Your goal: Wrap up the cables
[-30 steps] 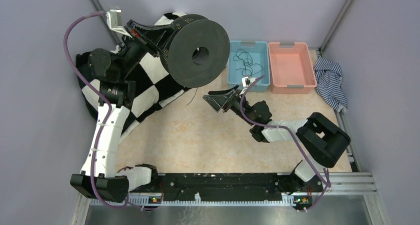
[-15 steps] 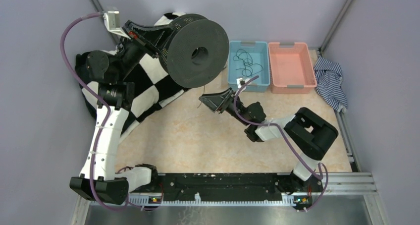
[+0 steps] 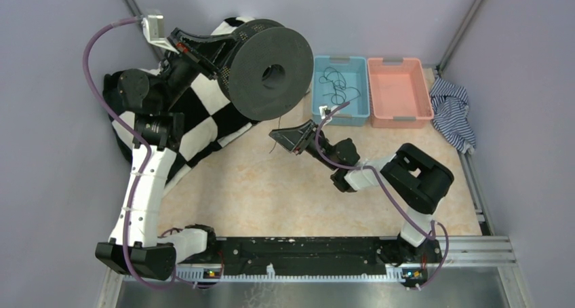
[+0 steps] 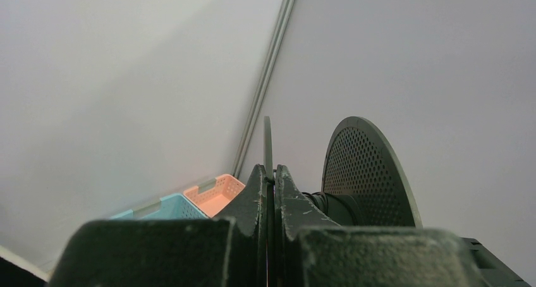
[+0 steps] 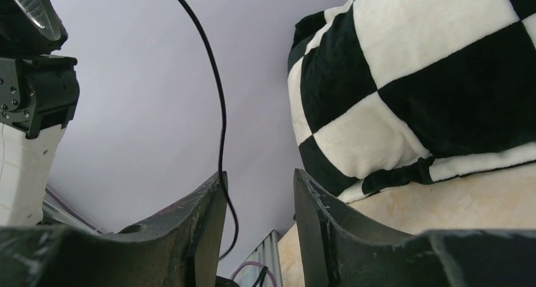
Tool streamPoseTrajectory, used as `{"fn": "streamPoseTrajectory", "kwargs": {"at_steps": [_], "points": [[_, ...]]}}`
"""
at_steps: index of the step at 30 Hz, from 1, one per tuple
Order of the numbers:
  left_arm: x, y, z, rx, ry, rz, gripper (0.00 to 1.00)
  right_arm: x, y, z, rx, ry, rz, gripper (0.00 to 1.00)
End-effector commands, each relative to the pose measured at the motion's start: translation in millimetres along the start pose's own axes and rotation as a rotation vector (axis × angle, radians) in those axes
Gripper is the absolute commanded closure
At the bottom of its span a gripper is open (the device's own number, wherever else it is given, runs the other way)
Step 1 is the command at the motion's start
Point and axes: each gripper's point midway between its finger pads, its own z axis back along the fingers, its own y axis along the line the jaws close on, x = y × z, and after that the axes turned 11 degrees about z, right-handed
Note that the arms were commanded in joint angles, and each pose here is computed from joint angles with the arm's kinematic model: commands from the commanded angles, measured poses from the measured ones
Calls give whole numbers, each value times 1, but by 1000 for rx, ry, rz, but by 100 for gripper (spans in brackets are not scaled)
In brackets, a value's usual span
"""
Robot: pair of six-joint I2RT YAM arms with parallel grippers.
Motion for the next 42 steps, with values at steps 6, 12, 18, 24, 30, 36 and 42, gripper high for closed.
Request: {"fn": "streamPoseTrajectory", "kwargs": {"at_steps": [6,12,18,24,30,36,42], "points": [[32,-33,3,-61,-105,-76,100,10,27,-10,120,-38,11,83],[33,-33,4,-54,-106,-81,100,10,33,-8,146,-34,5,100],[27,-18,5,-6,-108,-79,100,0,37,-7,139,52,0,100],[18,25,11,150,-156,-16,100,-15,41,8,4,239,46,100],[-14,78,23,310,-128,12,100,-24,58,26,-105,393,220,100],[-46,115,37,440,-102,9,100,-27,87,15,-78,557,271,100],[-80,141,41,557,-26,-50,100,-40,125,0,29,719,289,100]]}}
